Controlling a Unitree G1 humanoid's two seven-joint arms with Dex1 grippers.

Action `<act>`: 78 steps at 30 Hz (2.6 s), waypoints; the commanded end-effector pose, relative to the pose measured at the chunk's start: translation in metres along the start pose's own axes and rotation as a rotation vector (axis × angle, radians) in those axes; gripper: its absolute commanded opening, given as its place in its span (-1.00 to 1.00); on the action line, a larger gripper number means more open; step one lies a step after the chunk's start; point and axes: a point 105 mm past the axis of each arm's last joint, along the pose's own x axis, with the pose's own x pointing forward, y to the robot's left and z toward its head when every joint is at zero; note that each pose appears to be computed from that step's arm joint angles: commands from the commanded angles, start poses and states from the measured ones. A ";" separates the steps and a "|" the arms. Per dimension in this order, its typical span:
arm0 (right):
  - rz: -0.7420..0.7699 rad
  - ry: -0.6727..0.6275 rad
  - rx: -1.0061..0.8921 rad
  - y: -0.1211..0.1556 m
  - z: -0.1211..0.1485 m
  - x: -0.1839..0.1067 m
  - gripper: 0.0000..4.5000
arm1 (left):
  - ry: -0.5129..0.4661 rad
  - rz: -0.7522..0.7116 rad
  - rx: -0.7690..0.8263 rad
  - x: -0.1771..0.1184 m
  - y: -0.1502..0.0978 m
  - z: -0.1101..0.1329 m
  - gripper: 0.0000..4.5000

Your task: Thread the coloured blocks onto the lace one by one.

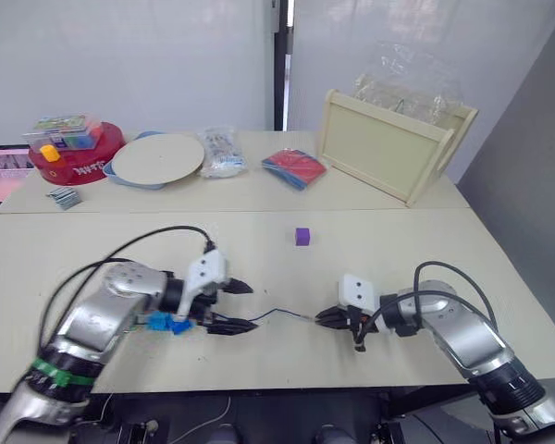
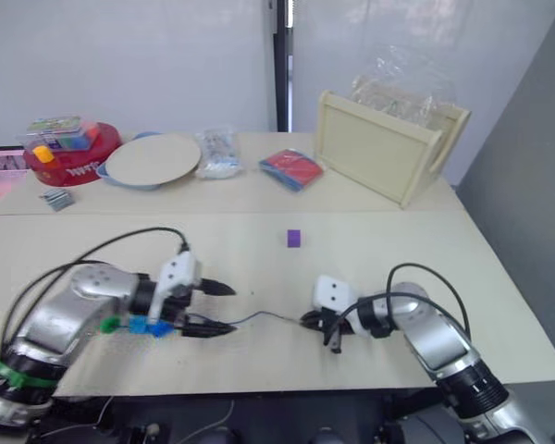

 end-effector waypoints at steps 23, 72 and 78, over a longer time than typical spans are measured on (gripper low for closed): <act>-0.011 0.014 -0.013 0.006 0.008 -0.002 -1.00 | -0.053 -0.060 0.078 0.069 0.005 -0.013 -0.38; -1.131 -0.379 0.663 -0.108 0.038 0.061 0.67 | -0.018 0.178 -0.109 -0.004 0.004 -0.033 -1.00; -1.135 -0.391 0.651 -0.132 0.050 0.080 0.67 | -0.011 0.196 -0.112 -0.007 0.005 -0.035 -1.00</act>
